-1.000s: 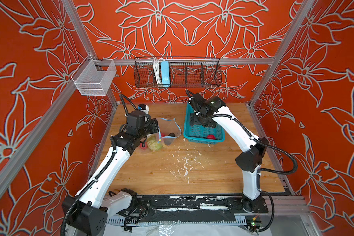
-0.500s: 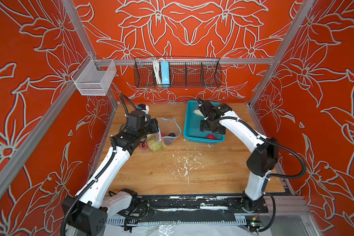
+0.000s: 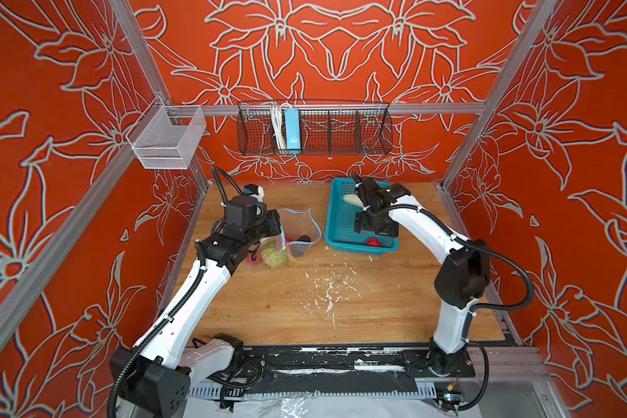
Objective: Place the food in the zip-top bag and seal the zipper
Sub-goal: 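Lower the right gripper into the basket toward the remaining red beet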
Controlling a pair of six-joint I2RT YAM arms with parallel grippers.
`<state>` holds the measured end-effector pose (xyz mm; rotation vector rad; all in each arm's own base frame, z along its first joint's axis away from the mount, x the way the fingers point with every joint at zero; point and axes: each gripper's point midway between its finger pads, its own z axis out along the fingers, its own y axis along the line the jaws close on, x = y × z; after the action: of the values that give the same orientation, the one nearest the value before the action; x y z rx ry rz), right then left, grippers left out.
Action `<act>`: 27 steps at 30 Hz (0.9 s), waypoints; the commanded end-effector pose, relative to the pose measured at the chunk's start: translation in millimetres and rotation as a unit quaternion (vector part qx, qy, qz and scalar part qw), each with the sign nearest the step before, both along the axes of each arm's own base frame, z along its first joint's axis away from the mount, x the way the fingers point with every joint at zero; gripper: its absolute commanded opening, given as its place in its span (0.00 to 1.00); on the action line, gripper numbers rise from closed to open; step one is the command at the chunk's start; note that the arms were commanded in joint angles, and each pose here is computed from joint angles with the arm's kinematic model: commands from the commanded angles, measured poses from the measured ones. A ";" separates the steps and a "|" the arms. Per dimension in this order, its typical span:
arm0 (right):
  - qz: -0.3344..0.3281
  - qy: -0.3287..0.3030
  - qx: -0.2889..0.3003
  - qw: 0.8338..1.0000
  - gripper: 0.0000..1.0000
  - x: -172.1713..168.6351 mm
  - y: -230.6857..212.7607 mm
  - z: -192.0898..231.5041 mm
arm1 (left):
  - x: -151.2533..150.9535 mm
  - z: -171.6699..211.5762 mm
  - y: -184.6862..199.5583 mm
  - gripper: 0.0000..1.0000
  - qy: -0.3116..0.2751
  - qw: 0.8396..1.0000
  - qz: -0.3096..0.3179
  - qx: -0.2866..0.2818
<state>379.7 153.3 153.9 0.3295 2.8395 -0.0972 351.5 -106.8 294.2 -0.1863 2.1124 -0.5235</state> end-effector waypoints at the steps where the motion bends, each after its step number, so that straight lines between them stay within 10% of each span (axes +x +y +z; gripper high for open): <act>1: 0.010 0.019 -0.001 1.000 0.98 3.9 3.5 -9.4 | 3.2 4.3 2.6 0.00 -0.012 1.000 0.004 -0.001; 27: -0.002 0.088 -0.019 0.996 0.88 13.2 -10.1 -67.3 | 1.4 5.3 4.4 0.00 -0.016 1.000 0.008 0.002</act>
<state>391.1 144.1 89.5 0.3273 2.9905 -0.1890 352.6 -105.6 292.9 -0.1908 2.1096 -0.5151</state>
